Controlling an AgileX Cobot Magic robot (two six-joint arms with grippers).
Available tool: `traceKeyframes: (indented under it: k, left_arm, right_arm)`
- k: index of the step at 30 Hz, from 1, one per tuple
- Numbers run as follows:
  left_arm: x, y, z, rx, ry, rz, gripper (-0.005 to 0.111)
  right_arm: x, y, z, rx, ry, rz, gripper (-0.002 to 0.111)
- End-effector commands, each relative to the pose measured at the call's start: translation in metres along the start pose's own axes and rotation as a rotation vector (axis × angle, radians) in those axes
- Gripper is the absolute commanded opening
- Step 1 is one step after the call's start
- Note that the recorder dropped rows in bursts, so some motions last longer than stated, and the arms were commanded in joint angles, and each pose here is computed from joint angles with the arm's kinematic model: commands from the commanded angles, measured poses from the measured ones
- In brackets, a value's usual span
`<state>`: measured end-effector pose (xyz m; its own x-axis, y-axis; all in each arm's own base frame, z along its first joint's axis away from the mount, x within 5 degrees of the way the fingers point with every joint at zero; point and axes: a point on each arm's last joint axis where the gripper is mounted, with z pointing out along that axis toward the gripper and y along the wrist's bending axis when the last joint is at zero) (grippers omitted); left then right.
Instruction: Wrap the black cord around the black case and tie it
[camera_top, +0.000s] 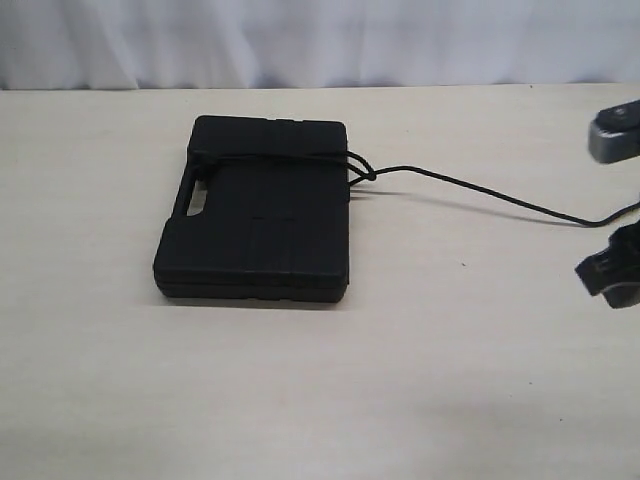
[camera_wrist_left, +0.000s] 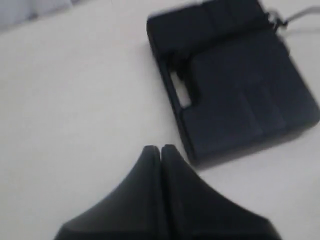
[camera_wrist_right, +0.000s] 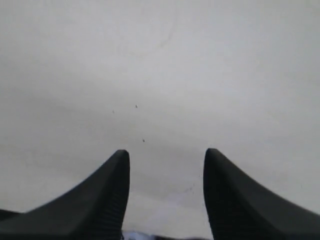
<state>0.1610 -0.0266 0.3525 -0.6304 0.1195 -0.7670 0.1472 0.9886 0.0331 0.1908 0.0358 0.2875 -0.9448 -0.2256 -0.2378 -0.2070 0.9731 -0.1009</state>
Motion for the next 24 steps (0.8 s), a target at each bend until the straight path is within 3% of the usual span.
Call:
traceKeyframes:
  k: [1, 5, 11, 13, 19, 24]
  left_arm:
    - [0.013, 0.002, -0.061, 0.017, -0.398, 0.001, 0.000]
    - [0.035, 0.001, -0.079, 0.031, -0.695, -0.002, 0.000]
    - [0.062, -0.004, -0.041, 0.062, -0.980, 0.002, 0.000]
    - [0.068, -0.005, -0.027, 0.068, -0.978, 0.004, 0.000]
    - [0.086, -0.005, -0.005, 0.058, -0.749, 0.009, 0.000]
    - [0.088, -0.005, -0.004, 0.055, -0.724, 0.015, 0.000]
  right_arm:
    - [0.024, -0.001, -0.039, -0.035, -0.324, 0.033, 0.045]
    - [0.046, -0.003, -0.061, -0.033, -0.669, 0.037, 0.045]
    - [0.065, 0.002, -0.056, -0.042, -1.158, 0.026, 0.045]
    - [0.069, 0.003, -0.052, -0.046, -1.245, 0.024, 0.045]
    - [0.081, 0.005, -0.040, -0.048, -1.269, 0.023, 0.045]
    - [0.082, 0.005, -0.040, -0.047, -1.268, 0.023, 0.045]
